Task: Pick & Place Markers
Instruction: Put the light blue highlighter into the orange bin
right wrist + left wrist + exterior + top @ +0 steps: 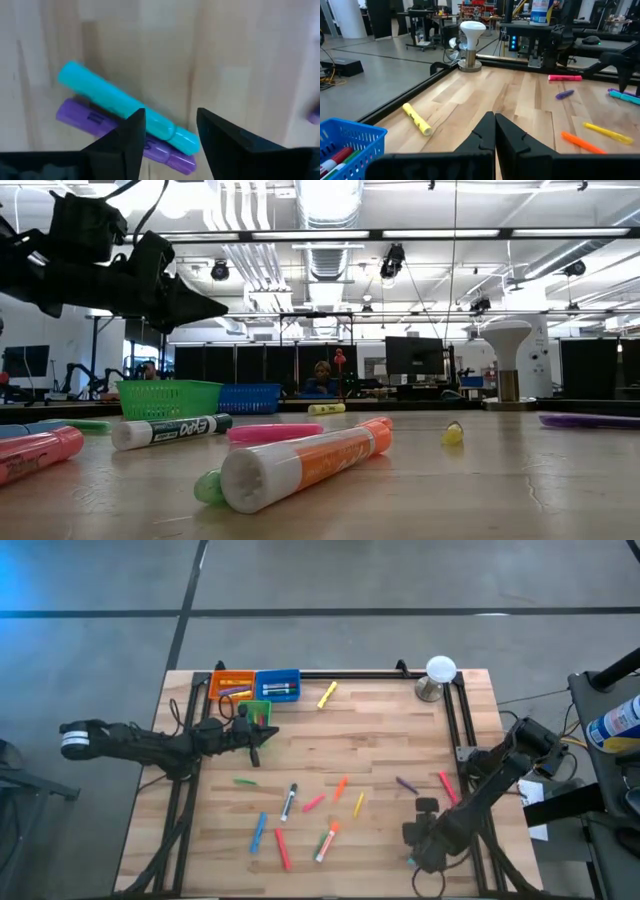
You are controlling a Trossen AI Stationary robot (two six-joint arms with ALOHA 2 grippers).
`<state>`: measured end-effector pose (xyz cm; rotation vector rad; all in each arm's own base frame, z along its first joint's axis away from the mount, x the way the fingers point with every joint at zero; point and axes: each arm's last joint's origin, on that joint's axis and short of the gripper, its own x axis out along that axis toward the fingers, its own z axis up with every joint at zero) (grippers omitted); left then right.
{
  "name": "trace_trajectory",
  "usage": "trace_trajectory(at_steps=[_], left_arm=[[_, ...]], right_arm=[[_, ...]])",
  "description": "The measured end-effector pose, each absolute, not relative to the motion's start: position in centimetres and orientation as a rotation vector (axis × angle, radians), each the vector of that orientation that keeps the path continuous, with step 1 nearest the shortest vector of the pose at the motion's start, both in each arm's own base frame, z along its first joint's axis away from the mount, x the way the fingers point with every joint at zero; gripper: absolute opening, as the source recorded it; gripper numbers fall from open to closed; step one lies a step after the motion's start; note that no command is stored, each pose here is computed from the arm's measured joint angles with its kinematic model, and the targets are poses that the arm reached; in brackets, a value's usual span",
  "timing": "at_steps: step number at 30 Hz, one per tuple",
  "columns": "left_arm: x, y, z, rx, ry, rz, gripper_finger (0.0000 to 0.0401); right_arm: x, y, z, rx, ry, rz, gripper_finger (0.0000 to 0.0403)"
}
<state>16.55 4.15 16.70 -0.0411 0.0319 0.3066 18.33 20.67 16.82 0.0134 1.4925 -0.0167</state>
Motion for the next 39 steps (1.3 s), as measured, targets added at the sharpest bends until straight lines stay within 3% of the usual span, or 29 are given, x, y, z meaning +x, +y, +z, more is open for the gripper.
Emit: trace_trajectory(at_steps=[13, 26, 39], left_arm=[[16.5, 4.2, 16.5, -0.024, 0.057, 0.307, 0.0002], [16.3, 4.2, 16.1, -0.012, 0.072, 0.33, 0.0002], [16.3, 4.2, 16.1, -0.012, 0.072, 0.333, 0.0002]], right_arm=[[19.7, 22.6, 15.7, -0.134, 1.602, 0.078, 0.016], [20.0, 21.6, 15.3, -0.216, 1.57, 0.032, 0.0162], [19.8, 20.7, 17.7, -0.109, 1.584, -0.032, 0.0162]])
